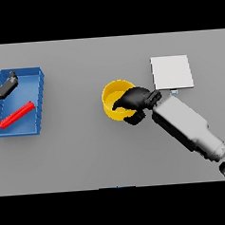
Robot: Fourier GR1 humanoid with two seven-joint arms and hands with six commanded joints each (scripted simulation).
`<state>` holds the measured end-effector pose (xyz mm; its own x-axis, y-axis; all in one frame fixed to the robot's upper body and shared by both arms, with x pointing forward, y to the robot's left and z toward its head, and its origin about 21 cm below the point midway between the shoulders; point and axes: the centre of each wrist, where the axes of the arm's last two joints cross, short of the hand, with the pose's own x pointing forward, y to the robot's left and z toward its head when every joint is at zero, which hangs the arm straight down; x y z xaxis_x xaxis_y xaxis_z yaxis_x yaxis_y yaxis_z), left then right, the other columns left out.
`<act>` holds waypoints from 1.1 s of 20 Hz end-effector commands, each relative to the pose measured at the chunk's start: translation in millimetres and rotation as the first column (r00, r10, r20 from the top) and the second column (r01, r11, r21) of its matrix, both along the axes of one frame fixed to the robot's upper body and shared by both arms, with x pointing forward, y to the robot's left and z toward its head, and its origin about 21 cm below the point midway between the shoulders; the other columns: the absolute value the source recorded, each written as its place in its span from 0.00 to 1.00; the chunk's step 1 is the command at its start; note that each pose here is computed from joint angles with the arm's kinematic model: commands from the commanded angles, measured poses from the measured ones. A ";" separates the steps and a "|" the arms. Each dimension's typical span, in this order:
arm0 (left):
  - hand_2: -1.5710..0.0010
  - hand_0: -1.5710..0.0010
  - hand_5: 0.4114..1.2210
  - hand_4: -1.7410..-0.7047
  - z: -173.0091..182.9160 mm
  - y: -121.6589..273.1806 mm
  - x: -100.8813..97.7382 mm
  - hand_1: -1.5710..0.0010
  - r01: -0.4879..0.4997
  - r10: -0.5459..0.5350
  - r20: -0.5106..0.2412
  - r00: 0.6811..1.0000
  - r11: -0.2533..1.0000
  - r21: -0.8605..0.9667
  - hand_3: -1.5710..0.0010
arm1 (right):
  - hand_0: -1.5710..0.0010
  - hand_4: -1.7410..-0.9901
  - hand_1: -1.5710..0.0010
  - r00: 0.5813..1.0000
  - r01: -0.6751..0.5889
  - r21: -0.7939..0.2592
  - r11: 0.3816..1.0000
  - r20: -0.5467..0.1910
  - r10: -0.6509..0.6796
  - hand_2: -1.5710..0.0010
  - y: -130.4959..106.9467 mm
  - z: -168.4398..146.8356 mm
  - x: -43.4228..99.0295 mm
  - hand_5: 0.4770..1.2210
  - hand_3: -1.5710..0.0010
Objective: Pick up the red beaker and tilt it to pour out 1 green nut into yellow bowl. Pick up the yellow bowl and place it on the metallic measuring scale.
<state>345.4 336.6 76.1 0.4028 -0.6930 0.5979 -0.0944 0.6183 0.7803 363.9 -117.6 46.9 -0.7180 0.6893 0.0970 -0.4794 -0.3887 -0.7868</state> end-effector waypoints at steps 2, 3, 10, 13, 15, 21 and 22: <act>1.00 1.00 0.36 0.95 -0.6 -4.4 1.5 1.00 -0.004 0.004 -0.002 1.000 1.000 0.003 1.00 | 0.46 0.37 0.47 1.000 -0.021 0.014 1.000 -0.023 0.021 0.49 -1.4 1.1 -0.2 0.74 0.75; 1.00 1.00 0.36 0.95 -1.4 -4.2 2.4 1.00 -0.013 0.013 0.000 1.000 1.000 0.004 1.00 | 0.37 0.30 0.37 0.999 -0.035 0.016 0.999 -0.031 0.035 0.39 -6.7 0.7 -1.0 0.79 0.65; 1.00 1.00 0.34 0.97 1.6 -1.9 4.4 1.00 -0.009 0.009 -0.005 1.000 1.000 0.005 1.00 | 0.08 0.06 0.08 0.999 -0.011 0.001 1.000 -0.044 0.011 0.19 -2.6 3.6 -3.4 0.96 0.16; 1.00 1.00 0.34 0.97 -0.2 -3.8 4.9 1.00 0.002 -0.002 -0.011 1.000 1.000 0.012 1.00 | 0.04 0.03 0.04 0.999 -0.008 0.023 1.000 -0.035 0.009 0.18 -7.9 5.9 -3.3 0.98 0.12; 1.00 1.00 0.34 0.98 -0.2 -2.5 3.3 1.00 -0.004 0.004 -0.002 1.000 1.000 0.015 1.00 | 0.03 0.02 0.03 0.999 -0.028 0.033 0.999 -0.020 0.029 0.17 -5.1 12.1 -2.6 0.99 0.11; 1.00 1.00 0.35 0.97 3.6 -0.4 2.8 1.00 0.008 -0.008 0.013 1.000 1.000 0.020 1.00 | 0.01 0.01 0.01 0.999 0.016 0.036 0.999 0.030 -0.017 0.10 -12.4 48.7 1.4 1.00 0.20; 1.00 1.00 0.35 0.97 2.9 -0.7 4.4 1.00 -0.007 0.007 0.007 1.000 1.000 0.017 1.00 | 0.01 0.00 0.01 0.999 0.021 0.045 0.999 0.044 -0.023 0.10 -12.3 55.7 2.4 1.00 0.21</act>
